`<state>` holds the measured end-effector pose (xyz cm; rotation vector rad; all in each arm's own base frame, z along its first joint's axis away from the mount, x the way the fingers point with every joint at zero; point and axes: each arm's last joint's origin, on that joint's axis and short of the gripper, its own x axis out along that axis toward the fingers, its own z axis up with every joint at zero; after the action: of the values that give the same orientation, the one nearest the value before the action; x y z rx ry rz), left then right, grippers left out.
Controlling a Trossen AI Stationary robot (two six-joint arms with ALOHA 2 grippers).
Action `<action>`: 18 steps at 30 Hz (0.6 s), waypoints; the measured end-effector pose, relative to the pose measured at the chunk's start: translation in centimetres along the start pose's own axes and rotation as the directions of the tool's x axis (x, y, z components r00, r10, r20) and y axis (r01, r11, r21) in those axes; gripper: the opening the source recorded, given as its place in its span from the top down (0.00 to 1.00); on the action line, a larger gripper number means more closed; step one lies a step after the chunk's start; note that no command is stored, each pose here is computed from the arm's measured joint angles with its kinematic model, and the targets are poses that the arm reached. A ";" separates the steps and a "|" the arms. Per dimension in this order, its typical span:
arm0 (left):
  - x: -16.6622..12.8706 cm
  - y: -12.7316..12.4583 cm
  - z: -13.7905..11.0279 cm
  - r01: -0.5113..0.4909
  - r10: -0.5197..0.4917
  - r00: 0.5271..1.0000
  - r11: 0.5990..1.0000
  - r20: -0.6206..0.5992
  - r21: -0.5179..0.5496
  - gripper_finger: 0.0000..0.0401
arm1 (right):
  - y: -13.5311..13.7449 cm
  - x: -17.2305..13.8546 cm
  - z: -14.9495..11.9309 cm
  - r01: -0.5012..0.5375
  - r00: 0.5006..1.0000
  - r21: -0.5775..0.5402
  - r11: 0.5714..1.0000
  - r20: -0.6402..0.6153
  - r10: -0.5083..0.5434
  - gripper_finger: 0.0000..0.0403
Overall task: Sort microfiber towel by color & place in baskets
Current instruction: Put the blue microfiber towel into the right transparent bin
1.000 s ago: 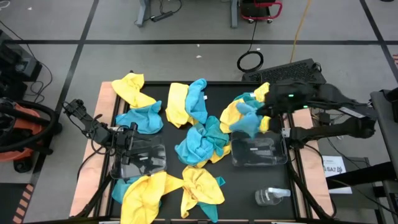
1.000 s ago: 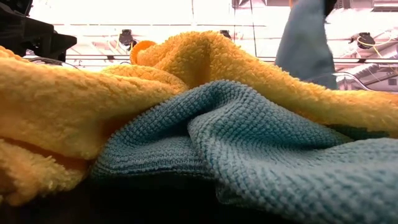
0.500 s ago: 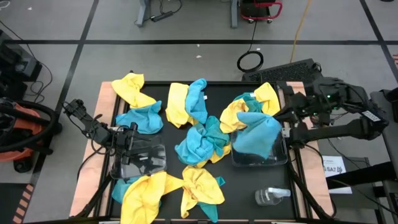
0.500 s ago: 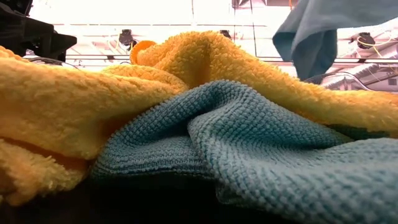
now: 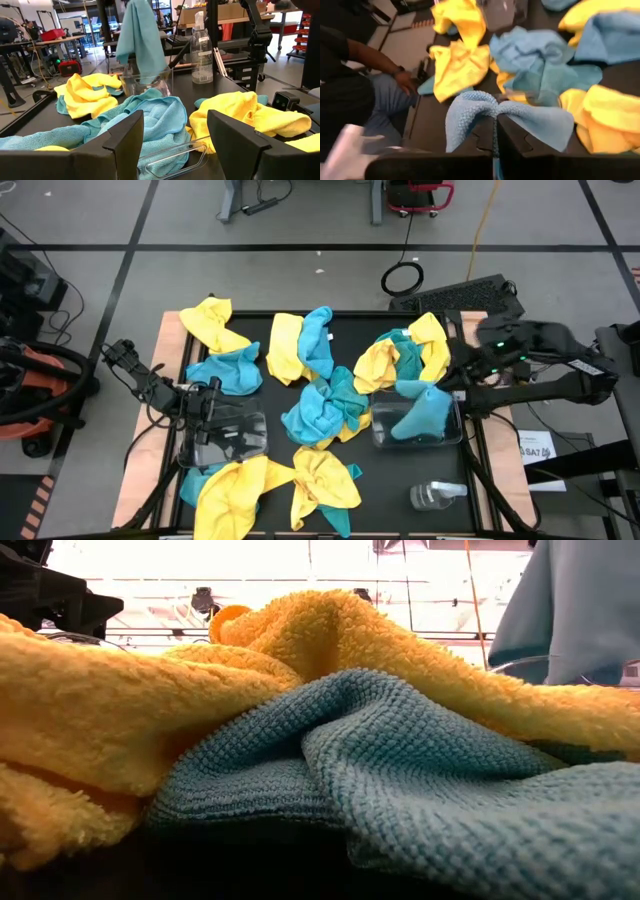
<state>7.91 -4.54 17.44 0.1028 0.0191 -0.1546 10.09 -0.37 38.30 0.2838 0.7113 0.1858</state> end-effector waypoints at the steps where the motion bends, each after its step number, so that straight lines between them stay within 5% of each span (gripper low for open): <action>1: 0.0 0.0 0.0 0.000 0.000 1.000 1.000 0.000 0.000 0.44 | -0.3 0.7 -0.2 0.001 1.000 0.006 1.000 -0.012 -0.001 1.00; 18: 0.0 0.0 0.0 0.000 0.000 1.000 1.000 0.000 0.000 0.44 | -5.3 13.3 -3.9 -0.068 0.971 0.115 0.991 -0.219 0.092 1.00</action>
<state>7.91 -4.54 17.44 0.1030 0.0194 -0.1545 17.76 -1.18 25.67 0.3979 0.9364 0.2599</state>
